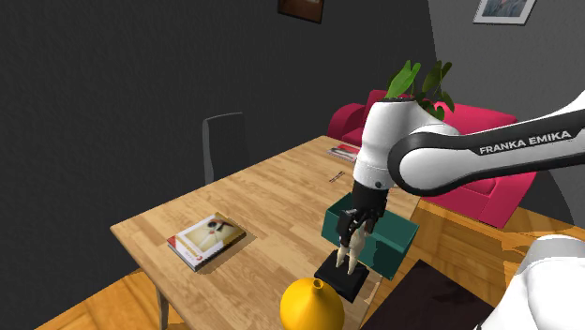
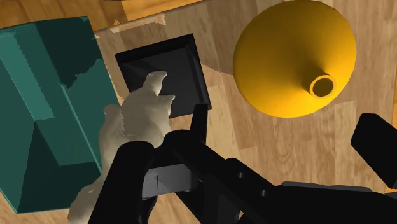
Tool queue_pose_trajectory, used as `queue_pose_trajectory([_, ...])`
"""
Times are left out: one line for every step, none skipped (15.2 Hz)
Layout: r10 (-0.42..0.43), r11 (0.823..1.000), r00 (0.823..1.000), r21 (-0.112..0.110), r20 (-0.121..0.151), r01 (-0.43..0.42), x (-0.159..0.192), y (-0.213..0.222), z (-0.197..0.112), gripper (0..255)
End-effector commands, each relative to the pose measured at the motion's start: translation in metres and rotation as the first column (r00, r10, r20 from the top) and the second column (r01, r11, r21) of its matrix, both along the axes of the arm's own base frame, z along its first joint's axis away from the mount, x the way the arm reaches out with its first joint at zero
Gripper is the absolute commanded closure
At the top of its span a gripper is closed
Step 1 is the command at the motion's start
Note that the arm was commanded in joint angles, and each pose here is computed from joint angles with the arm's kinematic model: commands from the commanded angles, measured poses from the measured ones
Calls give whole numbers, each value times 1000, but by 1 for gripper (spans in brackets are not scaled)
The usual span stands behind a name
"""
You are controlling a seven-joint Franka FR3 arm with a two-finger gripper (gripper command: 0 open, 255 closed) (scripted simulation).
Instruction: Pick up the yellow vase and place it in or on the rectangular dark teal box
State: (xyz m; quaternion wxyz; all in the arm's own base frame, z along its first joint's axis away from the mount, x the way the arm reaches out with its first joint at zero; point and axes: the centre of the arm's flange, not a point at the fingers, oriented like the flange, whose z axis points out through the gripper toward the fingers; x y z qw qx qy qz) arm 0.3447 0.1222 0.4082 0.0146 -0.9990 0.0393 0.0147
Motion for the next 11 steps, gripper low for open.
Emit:
queue_pose_trajectory([2,1000,1000,-4,2,-2,5,19,-23,0])
queue_pose_trajectory([4,1000,1000,-7,2,-4,7,28,-33,0])
queue_pose_trajectory([5,1000,1000,-10,2,-5,10,37,-43,0])
queue_pose_trajectory([7,1000,1000,-13,2,-7,12,45,-53,0])
queue_pose_trajectory([8,1000,1000,-15,2,-8,15,54,-63,0])
queue_pose_trajectory([10,1000,1000,-18,2,-10,17,63,-73,0])
queue_pose_trajectory([11,1000,1000,-21,2,-11,19,71,-83,0])
queue_pose_trajectory([13,1000,1000,-24,2,-13,22,80,-93,0])
queue_pose_trajectory([14,1000,1000,-26,2,-14,24,88,-103,0])
queue_pose_trajectory([14,1000,1000,-27,2,-14,25,90,-105,0])
queue_pose_trajectory([14,1000,1000,-27,2,-14,24,90,-111,0])
